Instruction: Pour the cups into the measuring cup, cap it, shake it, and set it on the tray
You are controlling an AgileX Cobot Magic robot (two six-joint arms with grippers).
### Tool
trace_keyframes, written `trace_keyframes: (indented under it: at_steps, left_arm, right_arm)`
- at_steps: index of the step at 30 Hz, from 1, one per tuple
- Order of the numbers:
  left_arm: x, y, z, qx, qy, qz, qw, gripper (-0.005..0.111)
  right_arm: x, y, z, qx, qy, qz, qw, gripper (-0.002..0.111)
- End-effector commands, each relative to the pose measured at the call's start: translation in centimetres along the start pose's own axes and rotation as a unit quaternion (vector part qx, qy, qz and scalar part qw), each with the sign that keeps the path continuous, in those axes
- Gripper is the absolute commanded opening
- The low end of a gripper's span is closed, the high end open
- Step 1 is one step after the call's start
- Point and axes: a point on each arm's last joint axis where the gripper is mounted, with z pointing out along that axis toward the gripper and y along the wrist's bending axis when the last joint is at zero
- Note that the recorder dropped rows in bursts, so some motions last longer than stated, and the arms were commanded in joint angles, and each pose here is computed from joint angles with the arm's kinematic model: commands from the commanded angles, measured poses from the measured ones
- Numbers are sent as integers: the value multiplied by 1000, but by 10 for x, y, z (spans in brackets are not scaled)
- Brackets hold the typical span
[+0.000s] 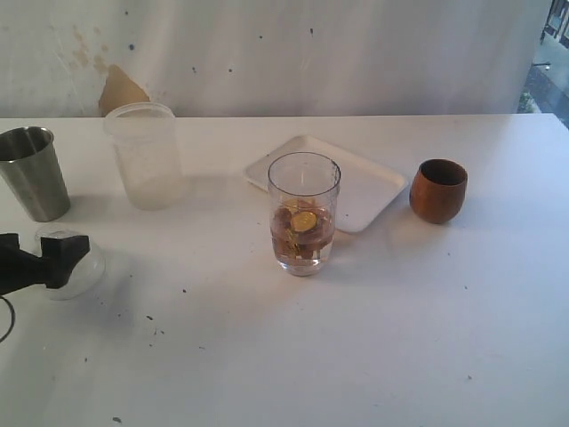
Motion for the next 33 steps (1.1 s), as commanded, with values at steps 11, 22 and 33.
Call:
trace_keyframes:
  at_steps: [11,22,33]
  left_arm:
    - [4,-12,12,99,72,46,991,0]
    - [-86,-65,-32,108,-4,90,990,0]
    - [-165,-164,-39,197,-63,114,972,0]
  right_arm:
    - [-1,0,0,-1,-7,1,1000,1]
    - [-1,0,0,-1,-7,1,1000,1]
    - [-1,0,0,-1,-7,1,1000,1]
